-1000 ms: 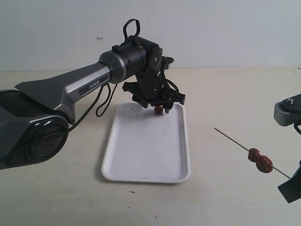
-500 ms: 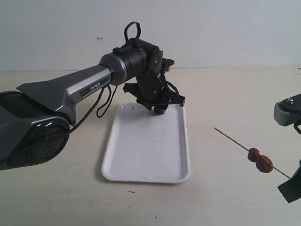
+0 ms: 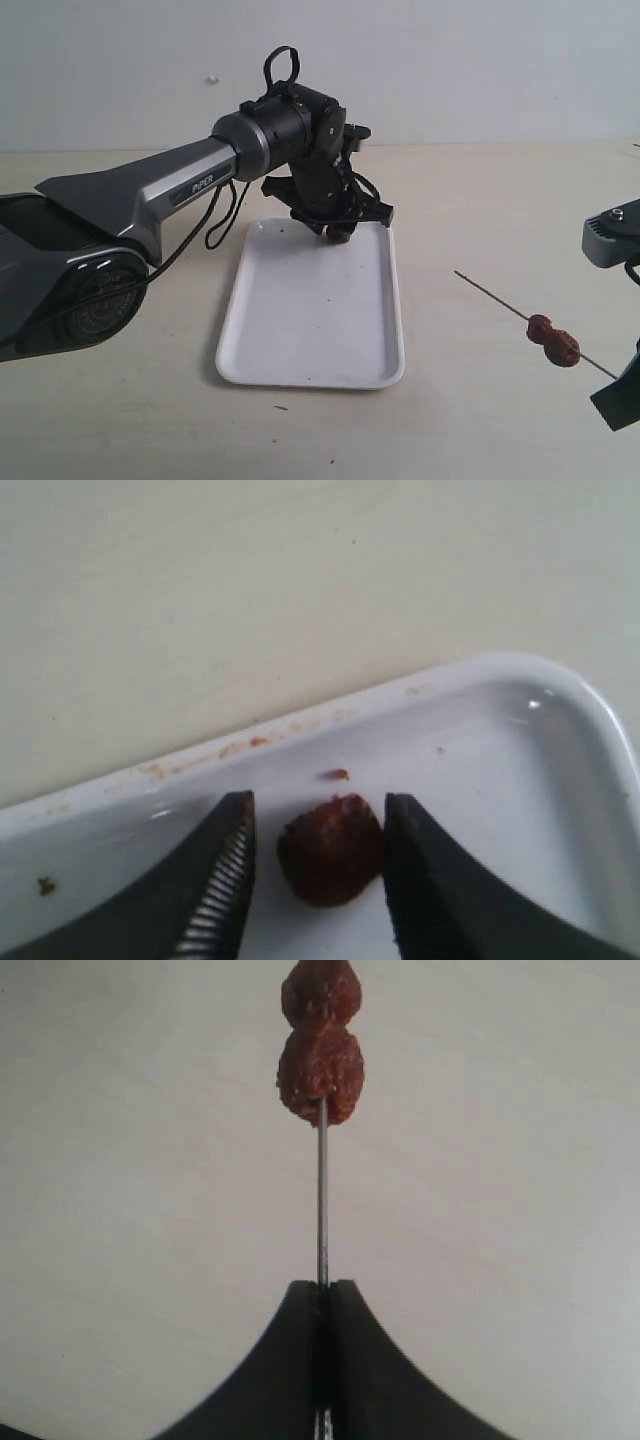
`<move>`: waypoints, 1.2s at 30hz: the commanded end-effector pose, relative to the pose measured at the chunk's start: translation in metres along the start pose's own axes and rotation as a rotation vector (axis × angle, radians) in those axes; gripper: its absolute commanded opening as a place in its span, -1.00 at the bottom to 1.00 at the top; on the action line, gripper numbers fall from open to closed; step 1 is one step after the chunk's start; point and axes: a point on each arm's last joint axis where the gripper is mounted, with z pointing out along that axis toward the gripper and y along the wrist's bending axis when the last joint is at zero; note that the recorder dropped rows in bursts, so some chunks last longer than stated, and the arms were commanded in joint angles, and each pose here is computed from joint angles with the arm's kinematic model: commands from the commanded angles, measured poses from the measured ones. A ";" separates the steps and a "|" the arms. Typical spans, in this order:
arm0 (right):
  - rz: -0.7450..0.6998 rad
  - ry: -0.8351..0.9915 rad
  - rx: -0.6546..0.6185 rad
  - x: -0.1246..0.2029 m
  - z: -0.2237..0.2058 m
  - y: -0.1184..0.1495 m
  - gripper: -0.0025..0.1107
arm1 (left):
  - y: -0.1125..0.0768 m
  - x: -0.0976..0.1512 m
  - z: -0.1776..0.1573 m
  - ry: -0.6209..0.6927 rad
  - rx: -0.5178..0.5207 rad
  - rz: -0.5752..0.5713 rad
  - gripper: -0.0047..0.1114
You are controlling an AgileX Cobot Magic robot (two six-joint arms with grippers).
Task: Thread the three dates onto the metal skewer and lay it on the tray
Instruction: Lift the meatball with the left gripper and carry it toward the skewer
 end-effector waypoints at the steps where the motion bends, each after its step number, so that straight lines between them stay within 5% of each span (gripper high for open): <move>1: -0.002 -0.015 0.002 0.000 -0.001 -0.001 -0.96 | 0.001 -0.001 -0.003 -0.001 -0.007 0.005 -0.20; 7: -0.002 -0.017 0.002 0.000 -0.001 -0.001 -0.96 | 0.001 -0.001 -0.003 0.005 -0.009 0.009 -0.41; 22: -0.002 -0.017 0.002 0.000 -0.001 -0.001 -0.96 | 0.001 0.000 -0.005 0.016 -0.011 0.115 -0.41; 36: 0.000 -0.024 0.002 -0.001 -0.001 -0.001 -0.96 | 0.001 -0.022 -0.072 -0.087 0.000 0.242 -0.41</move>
